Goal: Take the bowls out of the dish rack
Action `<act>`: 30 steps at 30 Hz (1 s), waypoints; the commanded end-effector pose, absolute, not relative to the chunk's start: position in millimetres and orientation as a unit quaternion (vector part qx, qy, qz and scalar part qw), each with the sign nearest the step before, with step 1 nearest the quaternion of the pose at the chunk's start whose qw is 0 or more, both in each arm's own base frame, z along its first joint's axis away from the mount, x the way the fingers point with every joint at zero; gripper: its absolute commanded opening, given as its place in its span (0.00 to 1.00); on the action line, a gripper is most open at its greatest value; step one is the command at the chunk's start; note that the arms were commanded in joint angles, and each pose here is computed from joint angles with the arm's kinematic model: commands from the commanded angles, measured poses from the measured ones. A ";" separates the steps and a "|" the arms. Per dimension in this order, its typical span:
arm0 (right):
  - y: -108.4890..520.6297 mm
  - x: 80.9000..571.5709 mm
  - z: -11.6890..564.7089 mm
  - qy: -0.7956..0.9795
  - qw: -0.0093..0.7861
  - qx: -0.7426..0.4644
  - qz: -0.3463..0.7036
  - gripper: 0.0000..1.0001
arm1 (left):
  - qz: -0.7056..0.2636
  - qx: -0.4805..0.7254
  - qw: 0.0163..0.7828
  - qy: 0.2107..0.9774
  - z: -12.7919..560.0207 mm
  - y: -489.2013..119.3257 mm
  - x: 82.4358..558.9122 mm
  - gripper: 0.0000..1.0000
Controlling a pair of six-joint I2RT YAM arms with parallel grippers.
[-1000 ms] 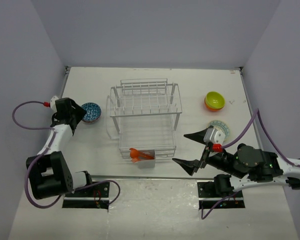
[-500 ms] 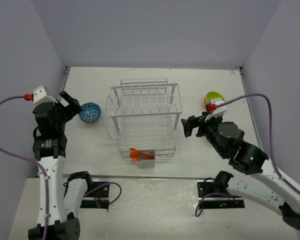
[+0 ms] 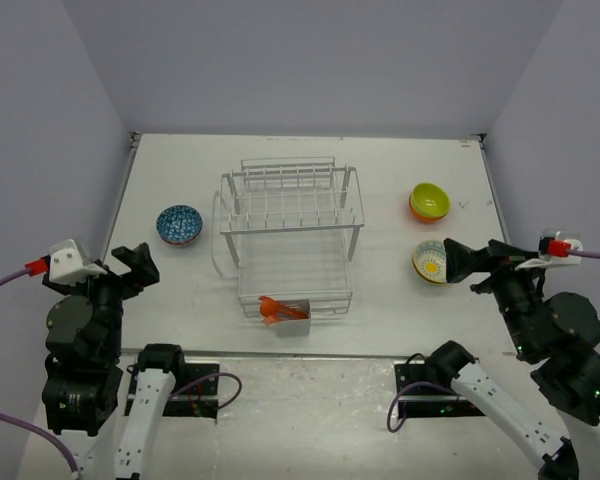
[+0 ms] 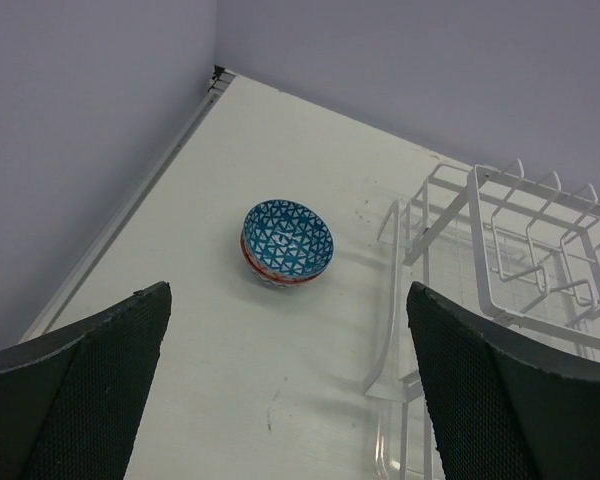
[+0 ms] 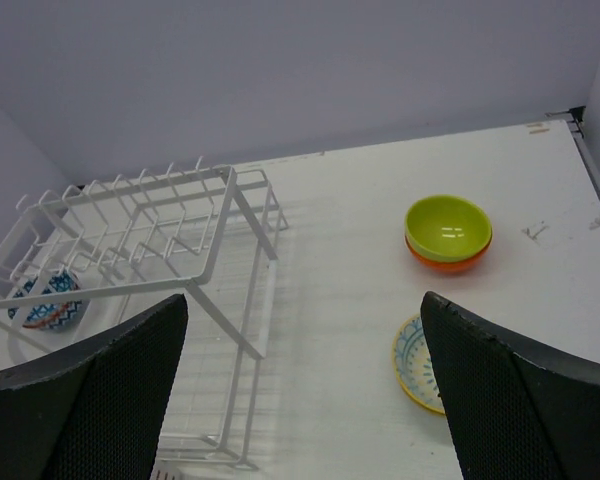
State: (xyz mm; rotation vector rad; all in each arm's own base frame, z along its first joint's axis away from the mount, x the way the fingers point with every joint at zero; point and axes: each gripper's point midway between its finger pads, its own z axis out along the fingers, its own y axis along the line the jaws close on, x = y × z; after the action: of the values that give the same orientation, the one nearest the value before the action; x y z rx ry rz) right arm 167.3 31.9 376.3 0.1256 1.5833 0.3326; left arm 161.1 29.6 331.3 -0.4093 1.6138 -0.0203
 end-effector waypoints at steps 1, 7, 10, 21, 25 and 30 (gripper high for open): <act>24.0 158.5 349.0 0.732 0.666 0.058 0.133 0.99 | 0.000 -0.161 0.660 0.734 319.6 28.2 151.0 1.00; 19.7 150.7 349.7 0.706 0.690 0.058 0.149 0.99 | -0.005 -0.159 0.652 0.741 311.1 25.6 150.0 1.00; 16.7 154.0 345.5 0.709 0.689 0.064 0.136 0.99 | -0.006 -0.160 0.652 0.741 308.5 25.6 149.7 1.00; 13.9 167.2 330.4 0.724 0.677 0.080 0.101 0.99 | -0.016 -0.152 0.650 0.745 307.6 20.5 154.1 1.00; 13.8 167.3 332.0 0.724 0.677 0.085 0.104 0.99 | -0.021 -0.150 0.649 0.746 308.3 18.4 157.1 1.00; 13.2 167.0 333.4 0.721 0.679 0.085 0.104 0.99 | -0.031 -0.146 0.646 0.748 309.1 14.4 162.2 1.00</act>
State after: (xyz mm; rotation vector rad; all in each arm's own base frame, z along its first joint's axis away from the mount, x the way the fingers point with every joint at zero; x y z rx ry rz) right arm 162.4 15.9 325.5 0.1505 1.6470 0.2413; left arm 154.8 20.1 309.1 -0.3680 1.6863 -0.0521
